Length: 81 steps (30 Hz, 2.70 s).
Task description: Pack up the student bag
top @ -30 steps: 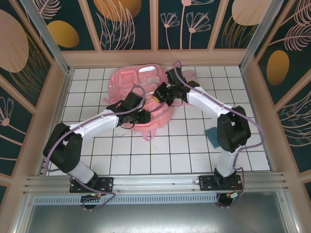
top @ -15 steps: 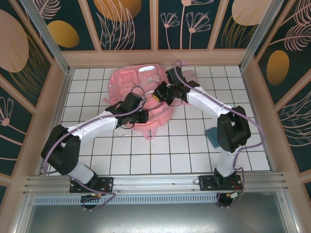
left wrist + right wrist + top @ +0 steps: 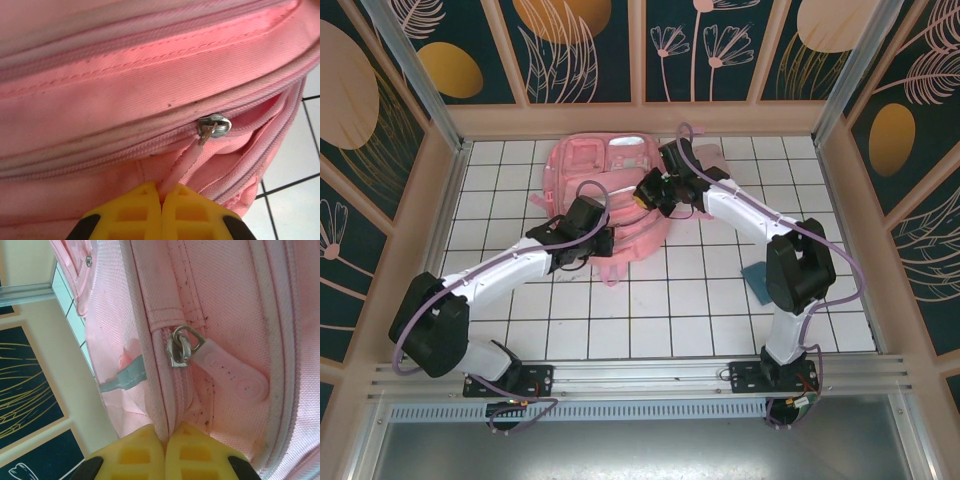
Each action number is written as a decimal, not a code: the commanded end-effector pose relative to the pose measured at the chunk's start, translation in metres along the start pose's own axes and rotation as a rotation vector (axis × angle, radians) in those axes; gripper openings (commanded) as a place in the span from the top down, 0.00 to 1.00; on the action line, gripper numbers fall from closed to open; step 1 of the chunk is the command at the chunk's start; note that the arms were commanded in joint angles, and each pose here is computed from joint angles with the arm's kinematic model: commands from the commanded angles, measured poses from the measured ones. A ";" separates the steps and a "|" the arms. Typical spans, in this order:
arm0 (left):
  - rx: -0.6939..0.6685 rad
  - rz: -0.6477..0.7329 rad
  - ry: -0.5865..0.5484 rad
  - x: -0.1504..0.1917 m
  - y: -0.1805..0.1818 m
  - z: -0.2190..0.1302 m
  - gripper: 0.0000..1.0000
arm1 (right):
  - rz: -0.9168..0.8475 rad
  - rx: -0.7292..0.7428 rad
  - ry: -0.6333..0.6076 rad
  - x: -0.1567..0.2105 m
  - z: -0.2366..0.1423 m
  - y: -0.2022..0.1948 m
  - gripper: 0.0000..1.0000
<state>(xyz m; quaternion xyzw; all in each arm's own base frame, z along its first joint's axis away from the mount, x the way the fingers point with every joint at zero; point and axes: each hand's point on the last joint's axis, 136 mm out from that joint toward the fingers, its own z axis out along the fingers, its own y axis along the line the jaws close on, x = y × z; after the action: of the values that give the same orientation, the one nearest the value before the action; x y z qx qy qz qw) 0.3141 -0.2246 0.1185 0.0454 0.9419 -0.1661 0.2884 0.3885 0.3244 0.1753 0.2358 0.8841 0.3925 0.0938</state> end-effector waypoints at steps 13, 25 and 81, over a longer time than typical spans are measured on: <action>-0.279 0.146 0.143 0.001 0.053 -0.041 1.00 | -0.115 0.038 -0.125 -0.027 -0.012 -0.005 1.00; -0.237 0.241 0.241 0.015 0.050 -0.045 0.99 | -0.188 0.104 -0.082 -0.010 -0.006 -0.042 1.00; 0.097 -0.077 0.099 -0.008 -0.014 0.024 0.90 | -0.246 -0.128 -0.023 0.008 -0.034 0.034 1.00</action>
<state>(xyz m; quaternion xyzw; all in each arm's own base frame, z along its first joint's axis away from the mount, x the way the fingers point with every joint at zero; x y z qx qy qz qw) 0.3215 -0.2449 0.0873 0.0375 0.9580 -0.2054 0.1965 0.3793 0.3151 0.1616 0.1548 0.9054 0.3745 0.1264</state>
